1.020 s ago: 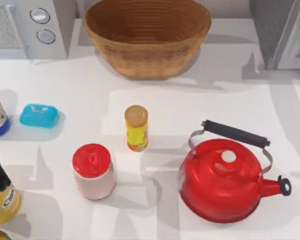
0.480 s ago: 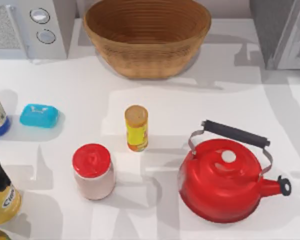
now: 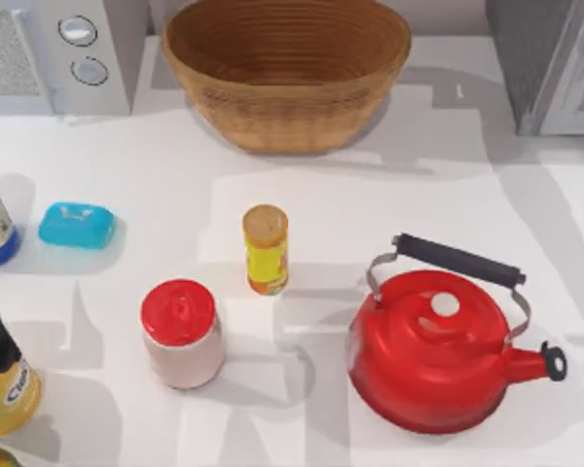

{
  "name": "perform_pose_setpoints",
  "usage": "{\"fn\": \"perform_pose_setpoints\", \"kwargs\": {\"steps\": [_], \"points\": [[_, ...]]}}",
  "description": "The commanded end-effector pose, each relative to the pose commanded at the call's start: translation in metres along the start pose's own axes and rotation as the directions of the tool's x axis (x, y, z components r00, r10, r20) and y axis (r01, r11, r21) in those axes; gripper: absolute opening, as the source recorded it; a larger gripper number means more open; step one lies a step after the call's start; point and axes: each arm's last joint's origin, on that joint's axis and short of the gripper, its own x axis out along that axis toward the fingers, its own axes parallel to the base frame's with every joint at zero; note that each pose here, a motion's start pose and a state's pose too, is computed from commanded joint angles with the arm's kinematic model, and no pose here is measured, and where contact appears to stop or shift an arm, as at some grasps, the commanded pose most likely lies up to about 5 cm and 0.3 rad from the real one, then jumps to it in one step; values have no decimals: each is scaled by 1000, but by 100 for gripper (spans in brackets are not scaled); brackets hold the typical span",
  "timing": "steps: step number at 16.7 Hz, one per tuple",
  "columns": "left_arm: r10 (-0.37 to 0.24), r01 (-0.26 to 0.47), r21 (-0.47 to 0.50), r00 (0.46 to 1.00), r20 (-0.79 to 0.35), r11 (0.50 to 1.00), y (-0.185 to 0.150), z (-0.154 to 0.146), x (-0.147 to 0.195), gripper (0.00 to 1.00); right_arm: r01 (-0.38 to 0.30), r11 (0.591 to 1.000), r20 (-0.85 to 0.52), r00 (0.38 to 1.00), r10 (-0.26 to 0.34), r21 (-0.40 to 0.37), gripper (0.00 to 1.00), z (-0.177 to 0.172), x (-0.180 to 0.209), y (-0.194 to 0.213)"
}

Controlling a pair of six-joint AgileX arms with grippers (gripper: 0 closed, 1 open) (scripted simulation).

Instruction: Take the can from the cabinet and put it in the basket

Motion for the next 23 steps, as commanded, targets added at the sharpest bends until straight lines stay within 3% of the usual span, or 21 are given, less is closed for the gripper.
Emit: {"fn": "perform_pose_setpoints", "kwargs": {"steps": [5, 11, 23], "points": [[0, 0, 0, 1000, 0, 1000, 0, 0, 0, 100, -1, 1000, 6, 1000, 1, -1, 100, -5, 31, 33], [0, 0, 0, 1000, 0, 1000, 0, 0, 0, 100, 0, 1000, 3, 1000, 0, -2, 100, -5, 34, 32], [0, 0, 0, 1000, 0, 1000, 0, 0, 0, 100, -1, 1000, 6, 1000, 1, -1, 100, -4, 91, 33]]}}
